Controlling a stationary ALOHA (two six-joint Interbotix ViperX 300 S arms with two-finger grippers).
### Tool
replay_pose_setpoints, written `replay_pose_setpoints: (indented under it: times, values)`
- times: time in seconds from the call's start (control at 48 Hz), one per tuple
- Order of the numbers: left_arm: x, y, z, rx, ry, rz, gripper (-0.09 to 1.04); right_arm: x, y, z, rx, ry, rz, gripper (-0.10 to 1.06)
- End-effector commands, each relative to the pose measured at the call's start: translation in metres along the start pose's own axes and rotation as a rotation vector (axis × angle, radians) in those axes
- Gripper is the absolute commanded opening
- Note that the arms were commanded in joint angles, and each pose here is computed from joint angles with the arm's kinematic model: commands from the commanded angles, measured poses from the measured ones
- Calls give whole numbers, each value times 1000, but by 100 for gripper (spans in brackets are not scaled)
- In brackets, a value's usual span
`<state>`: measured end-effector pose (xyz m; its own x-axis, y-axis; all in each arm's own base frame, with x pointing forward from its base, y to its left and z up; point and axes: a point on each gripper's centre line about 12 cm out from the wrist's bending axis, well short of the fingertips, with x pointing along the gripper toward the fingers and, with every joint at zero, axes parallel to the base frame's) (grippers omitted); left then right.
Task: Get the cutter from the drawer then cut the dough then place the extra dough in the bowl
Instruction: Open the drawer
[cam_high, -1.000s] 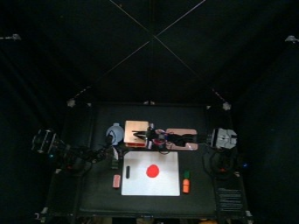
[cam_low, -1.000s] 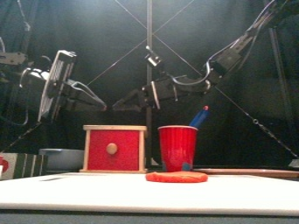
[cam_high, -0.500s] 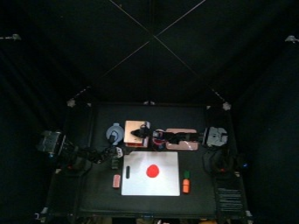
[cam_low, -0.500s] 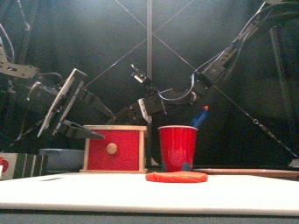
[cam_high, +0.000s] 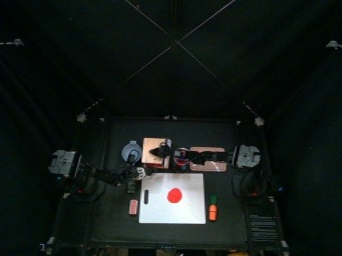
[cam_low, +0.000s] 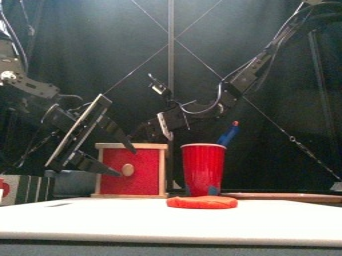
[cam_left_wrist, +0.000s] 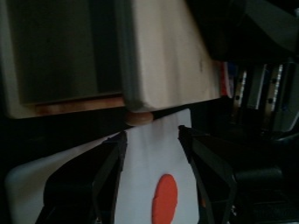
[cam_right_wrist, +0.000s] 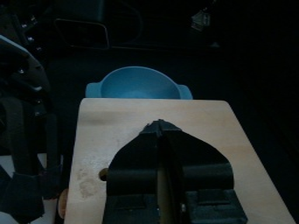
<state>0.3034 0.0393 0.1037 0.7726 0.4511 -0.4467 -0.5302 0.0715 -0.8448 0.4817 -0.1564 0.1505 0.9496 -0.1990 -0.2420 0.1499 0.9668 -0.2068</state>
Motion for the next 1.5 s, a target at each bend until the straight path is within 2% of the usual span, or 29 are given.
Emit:
replay_pose_setpoints:
  times: [0.021, 0.229, 0.458, 0.729, 0.896, 1.042, 1.271, 1.5]
  values:
    - [5, -6, 2, -51, -26, 7, 84, -1, 1, 8, -10, -10, 2, -4]
    - [17, -6, 10, -89, -75, 31, 84, 0, 3, 11, -12, -17, 5, -4]
    - [24, -7, 9, -82, -77, 31, 83, 1, 3, 11, -12, -18, 5, -4]
    - [24, -3, 9, -55, -77, 46, 60, 1, 5, 12, -13, -19, 9, -4]
    - [24, -1, 6, -35, -58, 60, 55, 1, 7, 12, -13, -20, 13, -4]
    - [22, 1, 0, -32, -20, 84, 55, 1, 7, 11, -12, -18, 12, -4]
    - [14, 3, -22, -6, 63, 104, 55, 1, 3, 12, -7, -20, 5, -4]
    - [9, 1, -33, 8, 96, 89, 55, 2, -9, 11, -2, -7, -19, -4]
